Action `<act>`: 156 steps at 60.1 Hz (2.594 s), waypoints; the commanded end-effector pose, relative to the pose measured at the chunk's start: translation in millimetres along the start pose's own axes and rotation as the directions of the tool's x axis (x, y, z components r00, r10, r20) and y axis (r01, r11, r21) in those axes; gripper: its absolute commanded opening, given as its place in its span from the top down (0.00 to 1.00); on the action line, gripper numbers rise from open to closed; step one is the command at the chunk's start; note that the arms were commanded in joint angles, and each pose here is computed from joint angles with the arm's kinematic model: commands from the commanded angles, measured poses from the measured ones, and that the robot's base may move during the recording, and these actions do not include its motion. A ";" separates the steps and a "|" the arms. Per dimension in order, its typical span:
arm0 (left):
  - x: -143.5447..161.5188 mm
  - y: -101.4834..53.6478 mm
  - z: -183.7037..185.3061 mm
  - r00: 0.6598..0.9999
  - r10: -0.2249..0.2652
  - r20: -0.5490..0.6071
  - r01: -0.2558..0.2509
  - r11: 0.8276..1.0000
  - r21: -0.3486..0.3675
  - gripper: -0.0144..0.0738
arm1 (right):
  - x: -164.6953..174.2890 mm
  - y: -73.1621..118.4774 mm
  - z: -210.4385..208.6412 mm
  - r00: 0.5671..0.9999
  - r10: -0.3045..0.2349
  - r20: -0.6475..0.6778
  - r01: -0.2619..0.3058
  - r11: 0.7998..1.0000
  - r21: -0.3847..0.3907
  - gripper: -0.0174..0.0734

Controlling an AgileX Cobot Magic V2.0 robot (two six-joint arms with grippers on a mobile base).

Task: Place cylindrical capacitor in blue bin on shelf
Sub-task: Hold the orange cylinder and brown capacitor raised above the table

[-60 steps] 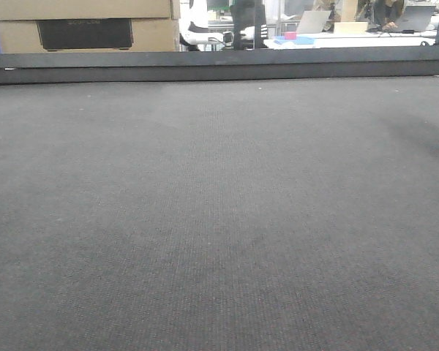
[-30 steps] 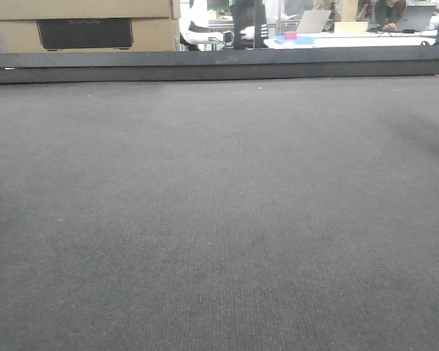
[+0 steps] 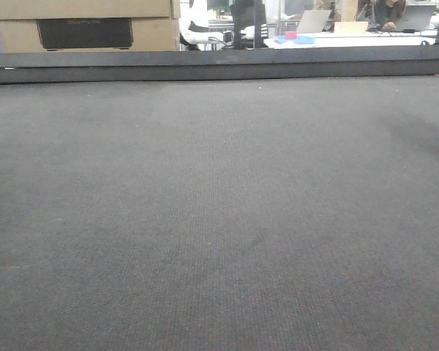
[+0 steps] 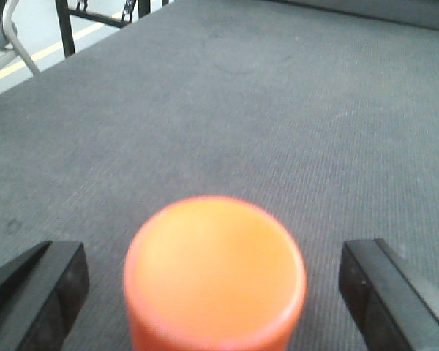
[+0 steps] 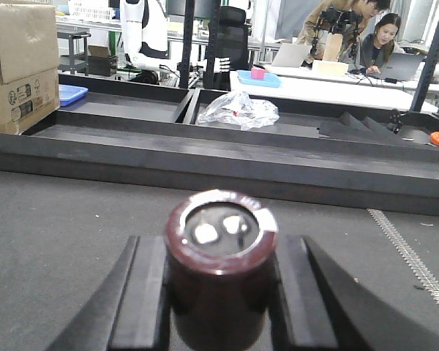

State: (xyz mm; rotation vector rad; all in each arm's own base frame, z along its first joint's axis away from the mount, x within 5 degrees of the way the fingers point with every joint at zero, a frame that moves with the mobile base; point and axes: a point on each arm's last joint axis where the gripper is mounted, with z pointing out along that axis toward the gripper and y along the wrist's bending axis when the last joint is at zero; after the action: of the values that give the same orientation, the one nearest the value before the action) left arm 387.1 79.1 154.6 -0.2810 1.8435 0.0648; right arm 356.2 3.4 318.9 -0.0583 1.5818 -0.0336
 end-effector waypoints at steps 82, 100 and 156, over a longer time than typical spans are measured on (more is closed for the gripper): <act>-185.9 -84.5 -247.7 0.967 0.217 -0.131 -0.184 0.956 0.230 0.96 | -69.8 20.0 -145.9 0.939 0.003 -0.343 -0.045 0.992 -0.115 0.84; -168.1 -60.6 -309.2 0.971 0.205 -0.122 -0.175 0.960 0.220 0.96 | -69.7 20.7 -214.9 0.970 0.001 -0.242 -0.042 0.985 -0.166 0.84; -167.4 -51.0 -341.0 0.985 0.168 0.031 -0.170 0.958 0.230 0.96 | -83.5 15.5 -244.0 0.991 0.019 -0.132 -0.041 0.986 -0.164 0.84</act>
State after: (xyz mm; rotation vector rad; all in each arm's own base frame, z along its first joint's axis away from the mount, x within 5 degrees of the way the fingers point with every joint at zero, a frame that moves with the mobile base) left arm 123.0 -6.8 415.0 0.0398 1.8695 -0.0151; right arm 113.6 20.1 401.8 -0.1681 1.7436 0.1196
